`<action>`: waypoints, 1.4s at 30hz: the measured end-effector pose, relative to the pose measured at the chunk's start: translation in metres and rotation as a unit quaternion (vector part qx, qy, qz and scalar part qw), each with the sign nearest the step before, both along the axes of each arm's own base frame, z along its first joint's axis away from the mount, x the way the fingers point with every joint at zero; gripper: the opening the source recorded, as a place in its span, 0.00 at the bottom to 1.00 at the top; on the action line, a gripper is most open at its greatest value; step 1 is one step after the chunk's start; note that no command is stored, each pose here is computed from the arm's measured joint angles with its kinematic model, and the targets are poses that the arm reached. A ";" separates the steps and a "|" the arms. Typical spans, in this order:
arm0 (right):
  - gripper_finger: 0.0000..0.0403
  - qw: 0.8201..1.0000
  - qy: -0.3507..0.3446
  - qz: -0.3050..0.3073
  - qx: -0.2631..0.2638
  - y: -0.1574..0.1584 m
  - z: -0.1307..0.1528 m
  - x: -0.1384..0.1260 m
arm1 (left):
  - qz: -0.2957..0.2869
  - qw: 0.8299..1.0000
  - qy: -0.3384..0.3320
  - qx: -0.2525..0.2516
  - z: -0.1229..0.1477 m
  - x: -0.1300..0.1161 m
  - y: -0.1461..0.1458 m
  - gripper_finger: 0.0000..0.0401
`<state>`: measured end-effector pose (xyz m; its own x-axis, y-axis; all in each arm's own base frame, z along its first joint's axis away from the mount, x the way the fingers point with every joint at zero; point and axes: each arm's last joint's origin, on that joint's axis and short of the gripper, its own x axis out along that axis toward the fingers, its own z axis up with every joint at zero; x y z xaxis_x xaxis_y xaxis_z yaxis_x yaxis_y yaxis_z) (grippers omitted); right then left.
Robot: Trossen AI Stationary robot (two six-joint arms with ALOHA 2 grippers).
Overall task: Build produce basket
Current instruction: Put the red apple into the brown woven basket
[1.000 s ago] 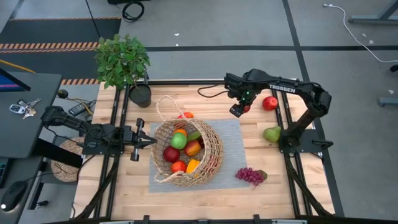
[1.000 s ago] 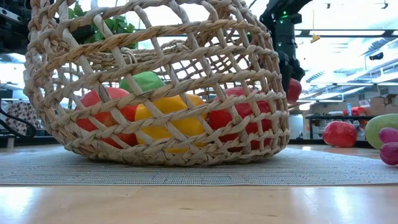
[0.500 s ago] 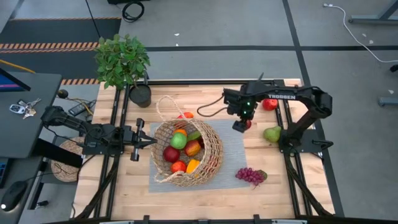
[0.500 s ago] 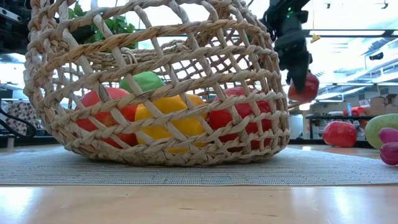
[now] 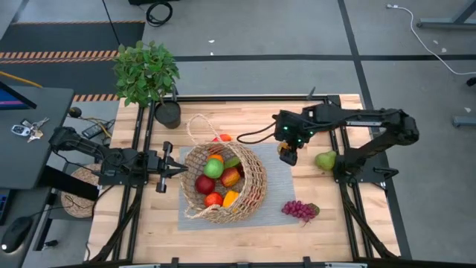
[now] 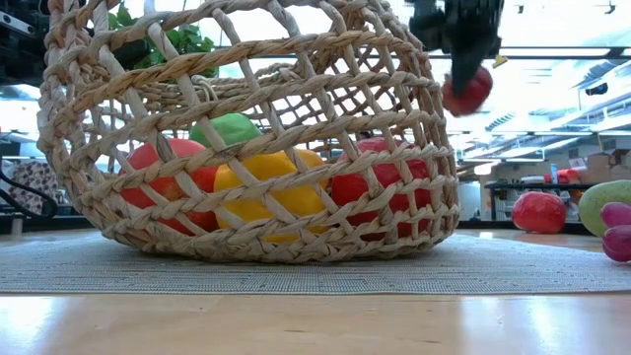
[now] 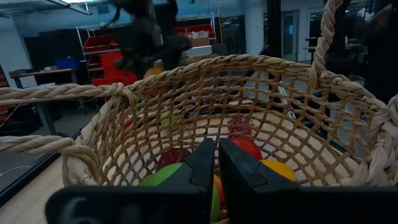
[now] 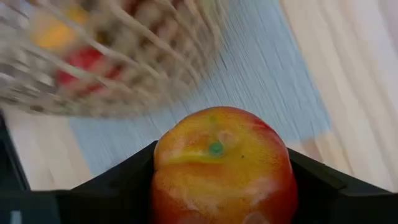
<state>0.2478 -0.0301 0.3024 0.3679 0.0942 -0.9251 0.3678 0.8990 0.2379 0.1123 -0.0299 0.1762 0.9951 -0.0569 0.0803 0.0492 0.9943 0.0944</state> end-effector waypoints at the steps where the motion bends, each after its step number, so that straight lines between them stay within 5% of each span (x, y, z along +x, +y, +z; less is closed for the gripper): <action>1: 0.68 1.000 -0.022 0.004 -0.007 0.003 0.005 0.000 | 0.000 1.000 0.000 0.000 0.000 0.000 0.000 0.07; 10: 0.68 0.985 -0.163 0.055 -0.026 0.013 0.026 0.011 | 0.000 1.000 0.000 0.000 0.000 0.000 0.000 0.09; 18: 0.68 0.977 -0.186 0.102 0.018 0.017 0.029 0.012 | 0.000 1.000 0.000 0.000 0.000 0.000 0.000 0.07; 38: 0.68 0.969 -0.222 0.101 0.034 0.039 0.038 0.013 | 0.000 1.000 0.000 0.000 0.000 0.000 0.000 0.07; 42: 0.68 0.954 -0.277 0.105 0.034 0.045 0.047 0.020 | 0.000 1.000 0.000 0.000 0.000 0.000 0.000 0.08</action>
